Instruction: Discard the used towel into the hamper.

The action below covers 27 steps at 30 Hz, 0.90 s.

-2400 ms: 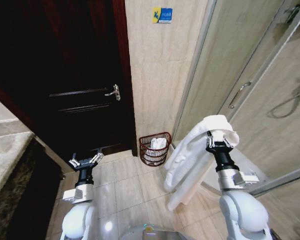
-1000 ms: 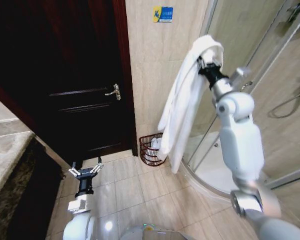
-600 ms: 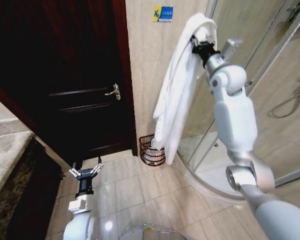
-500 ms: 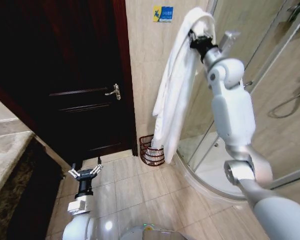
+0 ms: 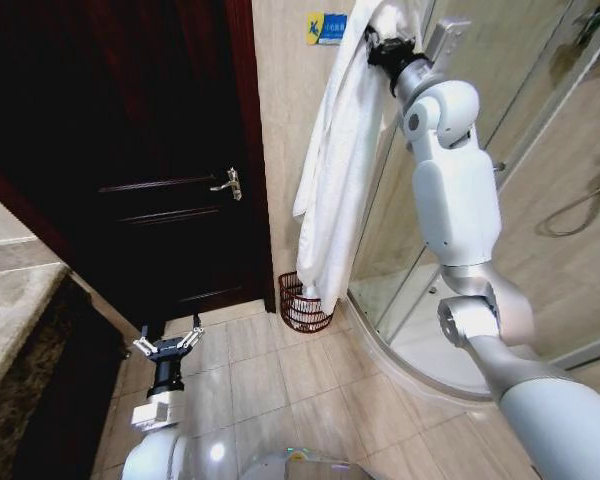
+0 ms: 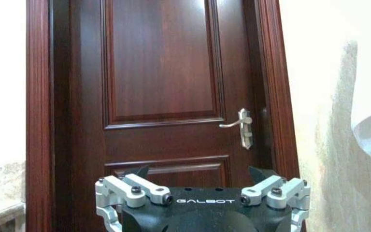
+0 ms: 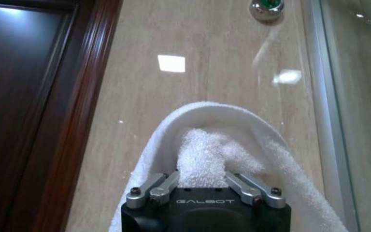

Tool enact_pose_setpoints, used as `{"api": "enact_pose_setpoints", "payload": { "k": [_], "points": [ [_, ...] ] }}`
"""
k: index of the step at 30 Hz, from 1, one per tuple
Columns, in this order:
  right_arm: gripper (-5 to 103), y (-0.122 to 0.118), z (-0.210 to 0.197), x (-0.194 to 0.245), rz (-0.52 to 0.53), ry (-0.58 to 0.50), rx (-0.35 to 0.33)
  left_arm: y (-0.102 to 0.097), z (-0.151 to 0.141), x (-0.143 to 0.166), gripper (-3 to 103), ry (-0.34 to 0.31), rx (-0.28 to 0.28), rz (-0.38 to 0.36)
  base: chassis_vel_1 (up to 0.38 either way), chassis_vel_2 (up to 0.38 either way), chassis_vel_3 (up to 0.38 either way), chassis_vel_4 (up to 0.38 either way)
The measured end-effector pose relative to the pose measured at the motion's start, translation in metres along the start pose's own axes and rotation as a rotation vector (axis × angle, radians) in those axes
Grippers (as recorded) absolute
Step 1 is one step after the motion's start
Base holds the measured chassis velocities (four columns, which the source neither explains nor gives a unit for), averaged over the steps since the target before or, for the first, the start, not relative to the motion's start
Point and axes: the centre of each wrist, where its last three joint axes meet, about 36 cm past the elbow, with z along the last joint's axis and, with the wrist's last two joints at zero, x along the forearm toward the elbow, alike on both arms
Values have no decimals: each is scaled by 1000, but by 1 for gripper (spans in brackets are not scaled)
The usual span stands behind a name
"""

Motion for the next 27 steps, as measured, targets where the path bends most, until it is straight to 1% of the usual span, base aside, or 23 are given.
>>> {"api": "enact_pose_setpoints", "payload": {
  "k": [4,7,14,19,23,27],
  "points": [
    [15,2,10,4,-1,12,3,0,1,1,100,-3,2,1,-121,114,122,-131],
    [15,4,9,6,-7,9,6,0,1,1,100,-3,3,1,-172,180,170,-172],
    [15,14,-6,12,-30,-5,2,-1,4,1,100,-2,5,2,-169,158,170,-133],
    [15,19,-16,19,-37,-18,5,-1,7,2,100,2,6,4,-15,21,2,-5],
    [15,18,-19,9,-25,-16,8,-2,8,2,100,3,7,5,26,-38,-42,27],
    [15,18,-15,-19,-13,-1,-6,-2,8,3,100,0,6,6,9,-17,-13,9]
  ]
}}
